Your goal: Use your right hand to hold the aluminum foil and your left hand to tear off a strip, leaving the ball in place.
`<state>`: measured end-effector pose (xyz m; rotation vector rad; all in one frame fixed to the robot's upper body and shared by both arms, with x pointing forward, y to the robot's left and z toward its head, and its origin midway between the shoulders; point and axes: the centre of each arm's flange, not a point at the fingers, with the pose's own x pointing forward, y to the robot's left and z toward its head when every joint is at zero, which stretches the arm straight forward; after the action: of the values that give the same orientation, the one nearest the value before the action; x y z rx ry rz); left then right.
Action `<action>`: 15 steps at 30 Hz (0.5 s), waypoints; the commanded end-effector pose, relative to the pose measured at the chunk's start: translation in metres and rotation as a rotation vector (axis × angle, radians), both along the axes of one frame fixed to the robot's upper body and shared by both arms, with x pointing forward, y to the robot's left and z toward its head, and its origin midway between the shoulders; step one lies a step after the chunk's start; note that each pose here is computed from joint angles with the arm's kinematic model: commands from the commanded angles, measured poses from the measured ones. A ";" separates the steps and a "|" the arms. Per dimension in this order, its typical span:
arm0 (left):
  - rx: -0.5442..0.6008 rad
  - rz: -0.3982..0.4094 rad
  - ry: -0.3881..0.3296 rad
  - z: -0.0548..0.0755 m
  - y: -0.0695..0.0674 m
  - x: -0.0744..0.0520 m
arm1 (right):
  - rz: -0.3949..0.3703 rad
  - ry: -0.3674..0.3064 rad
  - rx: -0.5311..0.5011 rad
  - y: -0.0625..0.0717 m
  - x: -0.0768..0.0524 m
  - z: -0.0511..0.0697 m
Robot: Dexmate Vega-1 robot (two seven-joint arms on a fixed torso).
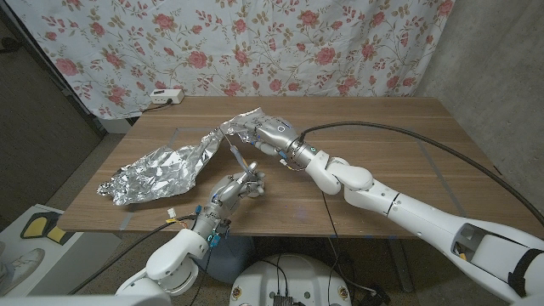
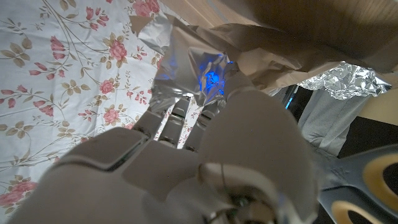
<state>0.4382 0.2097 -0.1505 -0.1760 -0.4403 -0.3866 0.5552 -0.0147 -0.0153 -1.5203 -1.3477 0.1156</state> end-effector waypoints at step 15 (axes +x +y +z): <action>-0.008 0.018 -0.048 0.004 0.018 -0.002 | -0.054 0.016 0.012 0.003 0.006 -0.001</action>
<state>0.4358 0.2217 -0.1451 -0.1686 -0.4795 -0.3786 0.5617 -0.0128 -0.0149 -1.5396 -1.3072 0.0967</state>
